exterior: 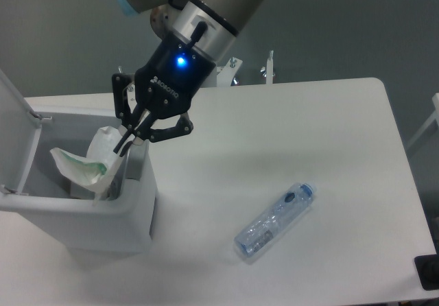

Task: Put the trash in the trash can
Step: 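Carry the tissue over the white trash bin and lower it in, then open the gripper to release the tissue into the bin, then move the open gripper over the clear plastic water bottle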

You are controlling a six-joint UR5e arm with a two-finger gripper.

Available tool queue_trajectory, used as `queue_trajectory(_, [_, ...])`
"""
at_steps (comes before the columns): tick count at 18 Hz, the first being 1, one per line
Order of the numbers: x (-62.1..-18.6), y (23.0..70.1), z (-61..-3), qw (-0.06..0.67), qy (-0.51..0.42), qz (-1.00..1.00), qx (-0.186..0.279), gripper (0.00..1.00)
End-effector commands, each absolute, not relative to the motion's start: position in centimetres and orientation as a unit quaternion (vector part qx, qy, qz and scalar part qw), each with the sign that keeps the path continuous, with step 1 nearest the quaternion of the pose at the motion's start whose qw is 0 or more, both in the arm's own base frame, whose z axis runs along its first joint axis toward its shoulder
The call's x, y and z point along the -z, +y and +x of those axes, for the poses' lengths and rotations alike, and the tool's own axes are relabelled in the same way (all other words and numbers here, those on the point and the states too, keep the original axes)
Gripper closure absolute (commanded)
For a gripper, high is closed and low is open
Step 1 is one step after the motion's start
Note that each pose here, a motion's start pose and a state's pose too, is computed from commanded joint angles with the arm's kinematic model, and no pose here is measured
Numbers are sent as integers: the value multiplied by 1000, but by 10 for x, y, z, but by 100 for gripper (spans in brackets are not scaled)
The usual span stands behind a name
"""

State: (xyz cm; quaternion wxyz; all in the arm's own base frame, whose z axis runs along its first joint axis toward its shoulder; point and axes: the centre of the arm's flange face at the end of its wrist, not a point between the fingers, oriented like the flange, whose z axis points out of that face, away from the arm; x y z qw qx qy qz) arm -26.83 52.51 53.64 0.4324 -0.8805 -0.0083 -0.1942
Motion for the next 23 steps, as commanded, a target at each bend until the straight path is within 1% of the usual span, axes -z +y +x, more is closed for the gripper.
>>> queue_trajectory(1, [-534,525,-267,431,-7,-881,195,38])
queue_trajectory(2, [-534,525,-267,431,-6,-881,194,35])
queue_trajectory(4, [-534,525,-267,431,-6,-881,194,29])
queue_trajectory(9, [-536,526,-268,437,-2,-880,188,22])
queue_trajectory(12, [-538,529,-272,442,1,-878,181,19])
queue_trajectory(13, [-539,530,-275,445,3,-878,176,16])
queue_trajectory(16, [-531,540,-293,451,5,-878,160,0])
queue_trajectory(18, [-525,548,-309,442,-1,-886,143,0])
queue_trajectory(23, [-500,575,-371,405,-15,-911,80,0])
